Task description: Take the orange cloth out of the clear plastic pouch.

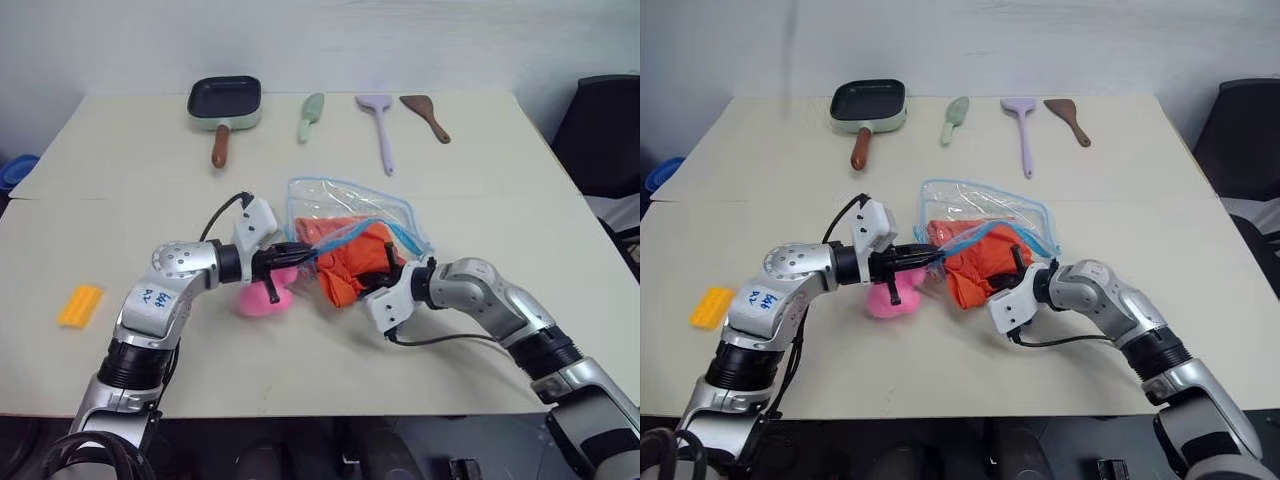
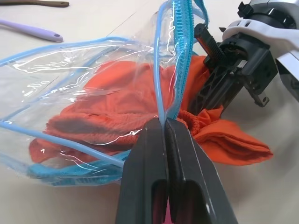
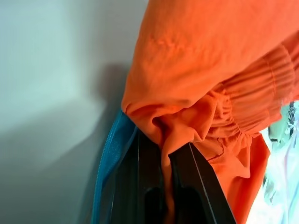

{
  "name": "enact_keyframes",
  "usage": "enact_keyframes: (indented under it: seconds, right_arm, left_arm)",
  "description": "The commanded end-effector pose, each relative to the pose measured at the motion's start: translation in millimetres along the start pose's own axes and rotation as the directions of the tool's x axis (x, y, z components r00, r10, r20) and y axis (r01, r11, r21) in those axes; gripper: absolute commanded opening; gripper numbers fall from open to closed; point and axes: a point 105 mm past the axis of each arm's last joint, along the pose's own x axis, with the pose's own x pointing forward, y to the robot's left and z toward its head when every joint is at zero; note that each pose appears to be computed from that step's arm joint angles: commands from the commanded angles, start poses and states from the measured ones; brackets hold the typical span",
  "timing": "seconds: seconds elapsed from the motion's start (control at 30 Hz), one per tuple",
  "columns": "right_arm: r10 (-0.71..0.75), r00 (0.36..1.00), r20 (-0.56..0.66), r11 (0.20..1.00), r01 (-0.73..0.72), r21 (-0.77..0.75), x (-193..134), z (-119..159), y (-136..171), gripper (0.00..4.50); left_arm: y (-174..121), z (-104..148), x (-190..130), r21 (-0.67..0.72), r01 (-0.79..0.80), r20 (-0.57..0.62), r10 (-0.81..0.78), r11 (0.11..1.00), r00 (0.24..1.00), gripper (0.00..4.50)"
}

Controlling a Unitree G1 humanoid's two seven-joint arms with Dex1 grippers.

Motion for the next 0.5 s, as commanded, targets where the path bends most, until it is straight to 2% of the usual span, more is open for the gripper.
enact_keyframes:
  seconds: [0.03, 0.17, 0.3, 0.5]
  right_arm:
    - [0.086, 0.995, 0.051, 0.995, -0.084, -0.049, 2.9, 15.5, 24.5, 0.01]
    - [0.076, 0.988, 0.134, 0.991, -0.061, -0.119, -21.5, 33.6, 24.5, 0.01]
    - [0.186, 0.965, 0.183, 0.962, -0.141, -0.234, -50.3, 44.5, 46.2, 0.01]
    - [0.271, 0.957, 0.105, 0.941, -0.241, -0.237, -95.4, 28.3, 65.1, 0.01]
  left_arm:
    - [5.8, 0.2, 4.2, 0.084, -0.022, -0.031, 0.024, 0.996, 0.999, 0.00]
    - [21.5, -14.7, -1.0, 0.121, -0.083, -0.097, 0.095, 0.989, 0.991, 0.00]
    - [34.2, -23.8, -6.0, 0.139, -0.135, -0.133, 0.154, 0.981, 0.979, 0.00]
    - [50.2, -33.8, -14.5, 0.175, -0.195, -0.183, 0.226, 0.965, 0.957, 0.00]
